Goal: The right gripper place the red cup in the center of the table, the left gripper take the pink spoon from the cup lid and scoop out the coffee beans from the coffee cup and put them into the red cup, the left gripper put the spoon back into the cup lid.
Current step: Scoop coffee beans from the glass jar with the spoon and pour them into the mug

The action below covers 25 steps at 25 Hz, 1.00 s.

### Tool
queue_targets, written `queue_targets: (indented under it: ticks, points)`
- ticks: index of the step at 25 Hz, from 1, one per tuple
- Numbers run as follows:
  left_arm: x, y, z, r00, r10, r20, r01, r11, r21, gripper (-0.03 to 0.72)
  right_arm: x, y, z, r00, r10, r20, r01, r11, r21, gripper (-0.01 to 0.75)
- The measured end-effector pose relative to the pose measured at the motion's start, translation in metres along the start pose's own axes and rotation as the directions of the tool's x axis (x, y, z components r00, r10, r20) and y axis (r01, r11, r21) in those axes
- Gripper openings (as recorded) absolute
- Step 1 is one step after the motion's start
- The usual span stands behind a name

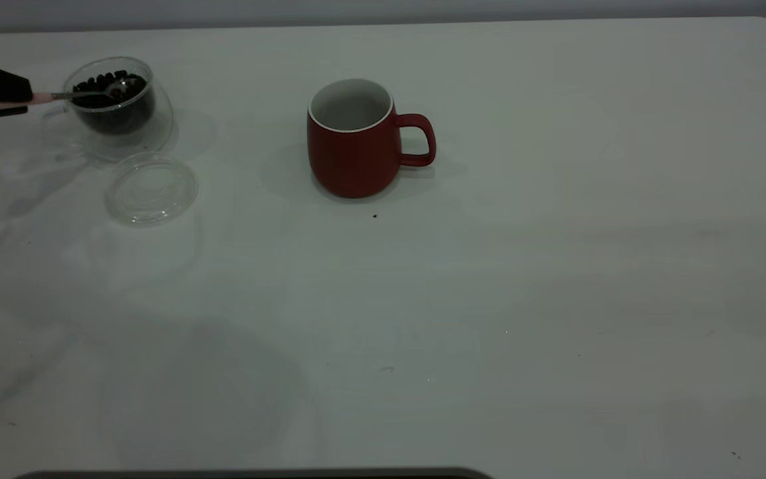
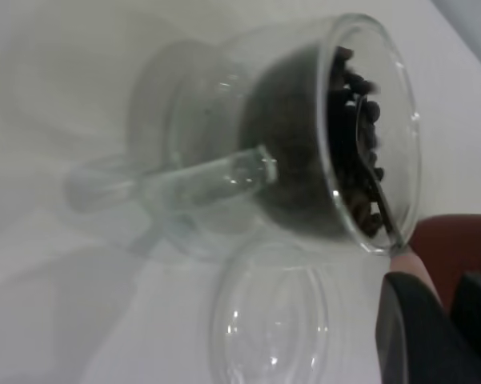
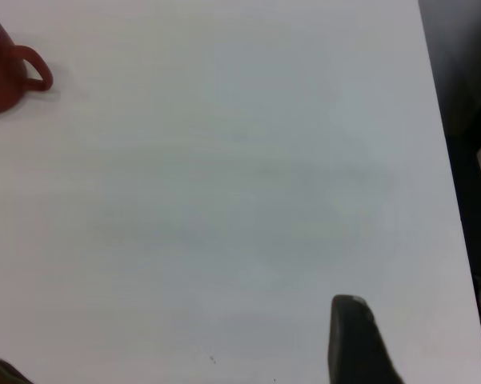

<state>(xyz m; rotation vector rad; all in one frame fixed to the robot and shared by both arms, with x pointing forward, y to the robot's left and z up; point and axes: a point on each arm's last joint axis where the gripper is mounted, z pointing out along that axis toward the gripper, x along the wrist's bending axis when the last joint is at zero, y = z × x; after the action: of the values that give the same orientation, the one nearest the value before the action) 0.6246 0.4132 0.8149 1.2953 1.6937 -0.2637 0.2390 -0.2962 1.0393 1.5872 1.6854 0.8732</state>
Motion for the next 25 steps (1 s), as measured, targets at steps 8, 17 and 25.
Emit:
queue_targets:
  ticks: [8,17,25]
  points:
    - [0.006,0.002,-0.010,0.999,-0.035,0.001,0.035,0.999,-0.021,0.119,0.000,0.000,0.000,1.000,0.000,0.000,0.000,1.000,0.000,0.415]
    - [0.013,-0.001,-0.015,0.997,-0.071,0.029,0.071,0.997,-0.025,0.119,0.000,0.000,0.000,1.000,0.000,0.000,0.000,1.000,0.000,0.415]
    - [0.018,-0.006,-0.011,0.996,-0.083,0.039,0.083,0.996,-0.010,0.119,0.000,0.000,0.000,1.000,0.000,0.000,0.000,1.000,0.000,0.415]
